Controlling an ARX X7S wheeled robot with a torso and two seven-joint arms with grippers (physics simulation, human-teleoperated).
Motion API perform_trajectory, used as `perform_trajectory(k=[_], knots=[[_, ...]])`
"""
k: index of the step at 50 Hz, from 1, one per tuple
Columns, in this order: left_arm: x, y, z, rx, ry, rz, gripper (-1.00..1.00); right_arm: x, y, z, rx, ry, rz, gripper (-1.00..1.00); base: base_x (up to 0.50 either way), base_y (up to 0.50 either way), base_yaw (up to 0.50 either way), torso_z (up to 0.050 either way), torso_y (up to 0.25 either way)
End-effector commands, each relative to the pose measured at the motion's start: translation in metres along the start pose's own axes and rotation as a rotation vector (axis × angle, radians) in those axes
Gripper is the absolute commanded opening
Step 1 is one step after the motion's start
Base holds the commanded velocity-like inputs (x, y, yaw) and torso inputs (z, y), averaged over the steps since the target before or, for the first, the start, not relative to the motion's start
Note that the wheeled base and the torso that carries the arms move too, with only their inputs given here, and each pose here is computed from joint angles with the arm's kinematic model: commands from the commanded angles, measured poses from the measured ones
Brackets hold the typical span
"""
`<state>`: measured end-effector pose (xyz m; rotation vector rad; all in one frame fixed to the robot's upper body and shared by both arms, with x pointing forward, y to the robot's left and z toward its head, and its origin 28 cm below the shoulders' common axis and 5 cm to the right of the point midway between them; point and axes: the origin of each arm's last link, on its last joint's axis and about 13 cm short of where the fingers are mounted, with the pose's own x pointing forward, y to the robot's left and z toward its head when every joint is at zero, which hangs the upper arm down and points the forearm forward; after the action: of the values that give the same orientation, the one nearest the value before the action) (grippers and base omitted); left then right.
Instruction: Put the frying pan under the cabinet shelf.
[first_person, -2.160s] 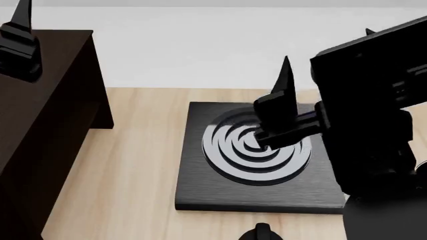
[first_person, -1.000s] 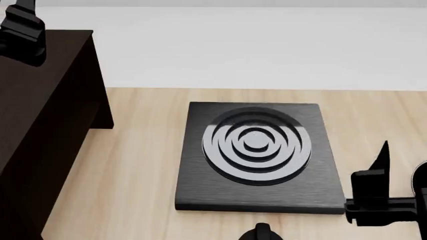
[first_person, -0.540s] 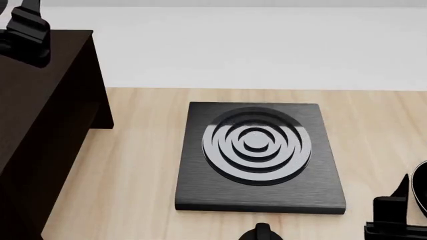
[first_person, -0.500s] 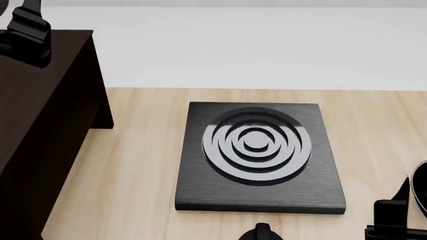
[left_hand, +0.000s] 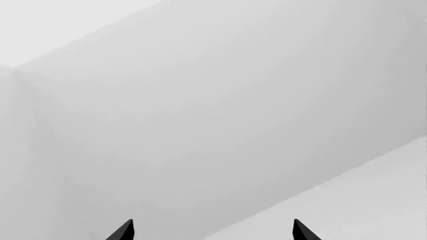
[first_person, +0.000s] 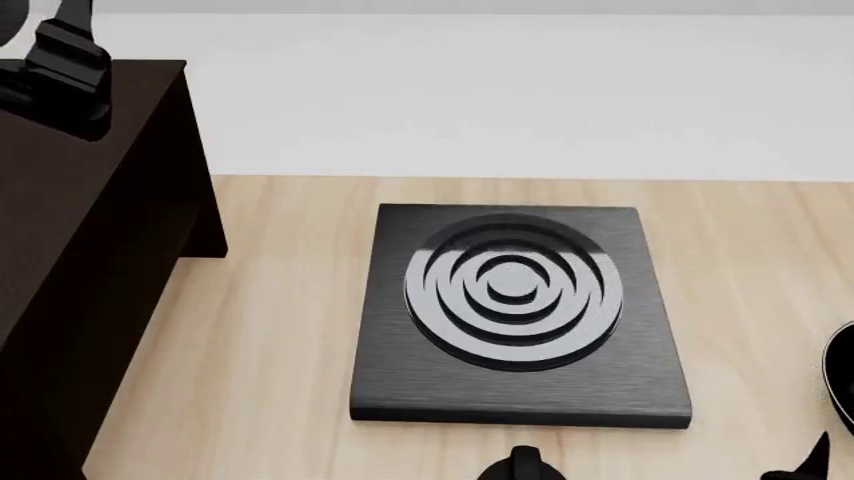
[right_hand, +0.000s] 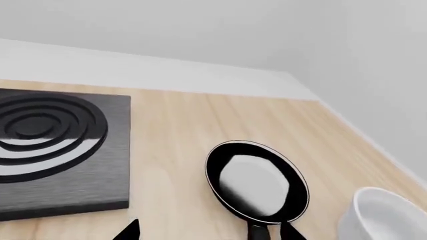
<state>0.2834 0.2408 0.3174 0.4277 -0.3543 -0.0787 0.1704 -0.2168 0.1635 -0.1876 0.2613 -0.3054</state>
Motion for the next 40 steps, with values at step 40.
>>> perform_trajectory(k=[40], knots=[[0.004,-0.002,0.016,0.02,-0.023,-0.016,1.0,0.004,-0.025,-0.025,0.073,0.06,-0.088,1.0,0.0,0.0,0.0,0.0,0.0]])
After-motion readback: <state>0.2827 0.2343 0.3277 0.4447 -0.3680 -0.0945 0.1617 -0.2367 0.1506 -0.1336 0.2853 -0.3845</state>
